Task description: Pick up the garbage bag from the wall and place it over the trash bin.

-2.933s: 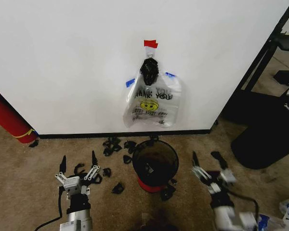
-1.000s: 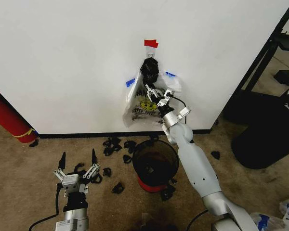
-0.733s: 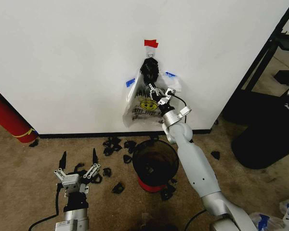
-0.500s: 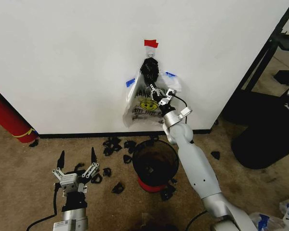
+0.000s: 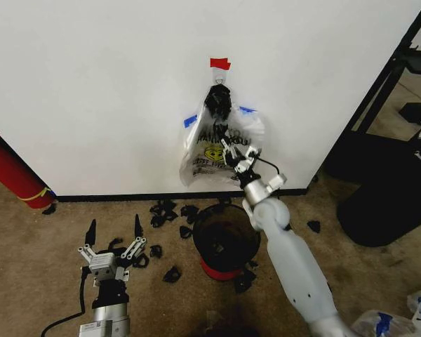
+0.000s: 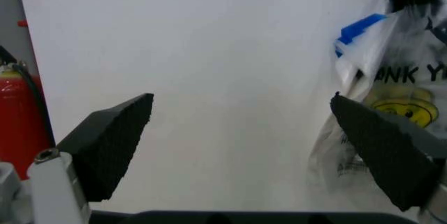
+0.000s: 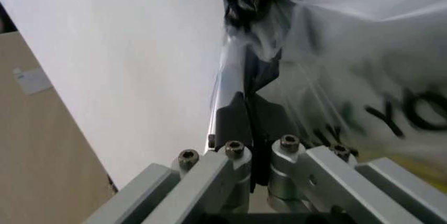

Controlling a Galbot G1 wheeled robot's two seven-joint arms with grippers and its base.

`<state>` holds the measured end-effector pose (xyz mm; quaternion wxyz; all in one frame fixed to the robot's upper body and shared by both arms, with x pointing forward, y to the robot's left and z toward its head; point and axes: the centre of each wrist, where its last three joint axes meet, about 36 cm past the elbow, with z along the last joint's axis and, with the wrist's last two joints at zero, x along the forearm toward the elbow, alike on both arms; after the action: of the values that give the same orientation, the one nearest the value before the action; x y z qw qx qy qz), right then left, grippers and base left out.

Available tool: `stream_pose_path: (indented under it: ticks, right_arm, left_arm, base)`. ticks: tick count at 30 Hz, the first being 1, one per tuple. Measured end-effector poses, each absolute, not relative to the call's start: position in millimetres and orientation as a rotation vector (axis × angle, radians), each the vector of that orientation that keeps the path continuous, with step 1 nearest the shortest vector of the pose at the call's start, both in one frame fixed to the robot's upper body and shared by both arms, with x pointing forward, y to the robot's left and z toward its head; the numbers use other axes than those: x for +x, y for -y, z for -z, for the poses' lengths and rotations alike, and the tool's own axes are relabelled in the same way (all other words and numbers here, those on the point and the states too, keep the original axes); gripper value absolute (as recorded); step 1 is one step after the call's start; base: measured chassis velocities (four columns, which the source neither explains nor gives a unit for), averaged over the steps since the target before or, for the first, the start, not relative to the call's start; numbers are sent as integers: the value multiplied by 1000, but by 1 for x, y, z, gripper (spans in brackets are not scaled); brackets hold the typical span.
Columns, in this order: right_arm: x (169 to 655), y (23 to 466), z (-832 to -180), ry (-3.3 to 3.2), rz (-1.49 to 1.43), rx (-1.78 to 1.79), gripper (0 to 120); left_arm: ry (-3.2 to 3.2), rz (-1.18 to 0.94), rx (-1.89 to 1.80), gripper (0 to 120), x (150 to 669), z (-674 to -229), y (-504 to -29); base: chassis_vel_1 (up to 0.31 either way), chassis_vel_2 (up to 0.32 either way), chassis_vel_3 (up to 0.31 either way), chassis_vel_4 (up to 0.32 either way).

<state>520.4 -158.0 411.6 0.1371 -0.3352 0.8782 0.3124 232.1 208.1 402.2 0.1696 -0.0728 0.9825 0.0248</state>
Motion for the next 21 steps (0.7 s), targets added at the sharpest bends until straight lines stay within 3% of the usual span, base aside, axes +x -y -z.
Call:
stream_pose_path:
  ticks: [11, 21]
  right_arm:
    - [466, 172, -402, -2555, -828, -980, 0]
    - [389, 190, -387, -2572, -641, -1003, 0]
  left_arm:
    - [-2788, -58, -190, 100, 232, -402, -205]
    - [-2785, -41, -171, 100, 231, -401, -201]
  base:
    - [0, 0, 0, 0]
    - [0, 0, 0, 0]
